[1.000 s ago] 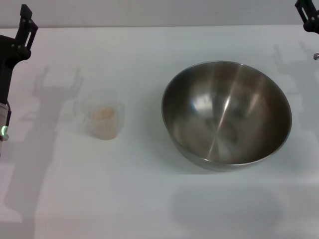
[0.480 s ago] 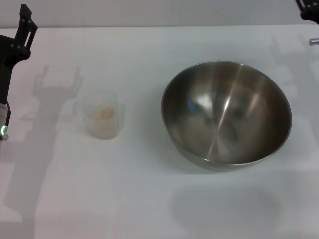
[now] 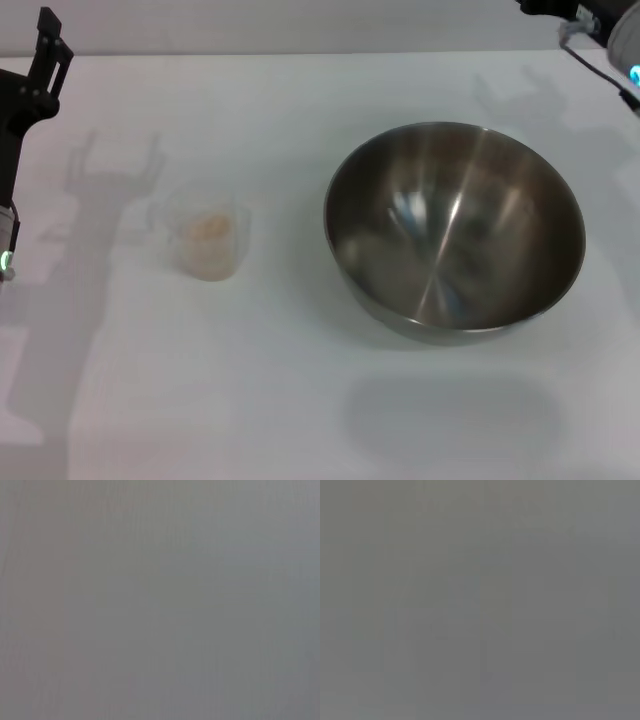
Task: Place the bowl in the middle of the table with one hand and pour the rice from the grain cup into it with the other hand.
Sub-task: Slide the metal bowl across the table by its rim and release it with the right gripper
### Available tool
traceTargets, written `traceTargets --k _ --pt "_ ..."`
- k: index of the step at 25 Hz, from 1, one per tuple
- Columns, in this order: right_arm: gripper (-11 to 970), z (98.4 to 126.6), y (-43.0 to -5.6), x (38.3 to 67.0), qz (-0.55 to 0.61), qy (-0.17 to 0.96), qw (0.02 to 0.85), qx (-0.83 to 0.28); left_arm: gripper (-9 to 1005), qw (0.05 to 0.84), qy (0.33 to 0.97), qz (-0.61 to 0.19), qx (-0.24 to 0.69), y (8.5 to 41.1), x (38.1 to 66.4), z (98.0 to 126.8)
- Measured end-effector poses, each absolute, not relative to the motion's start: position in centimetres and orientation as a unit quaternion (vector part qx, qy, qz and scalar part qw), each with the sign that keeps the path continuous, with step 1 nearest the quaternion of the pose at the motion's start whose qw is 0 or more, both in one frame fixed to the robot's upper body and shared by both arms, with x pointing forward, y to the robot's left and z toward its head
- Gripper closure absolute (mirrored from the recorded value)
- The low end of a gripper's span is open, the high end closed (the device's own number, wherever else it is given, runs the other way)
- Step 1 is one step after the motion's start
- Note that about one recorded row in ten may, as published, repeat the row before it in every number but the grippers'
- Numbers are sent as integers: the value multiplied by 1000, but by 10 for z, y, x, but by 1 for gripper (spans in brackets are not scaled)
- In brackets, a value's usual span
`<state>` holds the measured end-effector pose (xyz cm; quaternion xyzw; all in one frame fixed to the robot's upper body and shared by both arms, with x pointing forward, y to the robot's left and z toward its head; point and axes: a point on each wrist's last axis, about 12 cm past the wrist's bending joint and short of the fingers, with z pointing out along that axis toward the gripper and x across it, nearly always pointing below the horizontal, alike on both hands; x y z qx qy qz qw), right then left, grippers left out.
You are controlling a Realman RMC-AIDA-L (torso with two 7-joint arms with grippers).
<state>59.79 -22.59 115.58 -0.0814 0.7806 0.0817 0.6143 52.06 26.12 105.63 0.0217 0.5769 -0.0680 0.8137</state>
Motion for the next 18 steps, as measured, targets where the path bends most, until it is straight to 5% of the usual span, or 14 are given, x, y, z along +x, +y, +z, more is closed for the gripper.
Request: traceTargets --k 8,18 --pt "239 1204 -228 594 122 885 432 -124 167 815 576 -62 15 265 521 1057" --pt "241 1220 -234 593 140 936 286 -151 167 815 576 -57 10 268 520 1056"
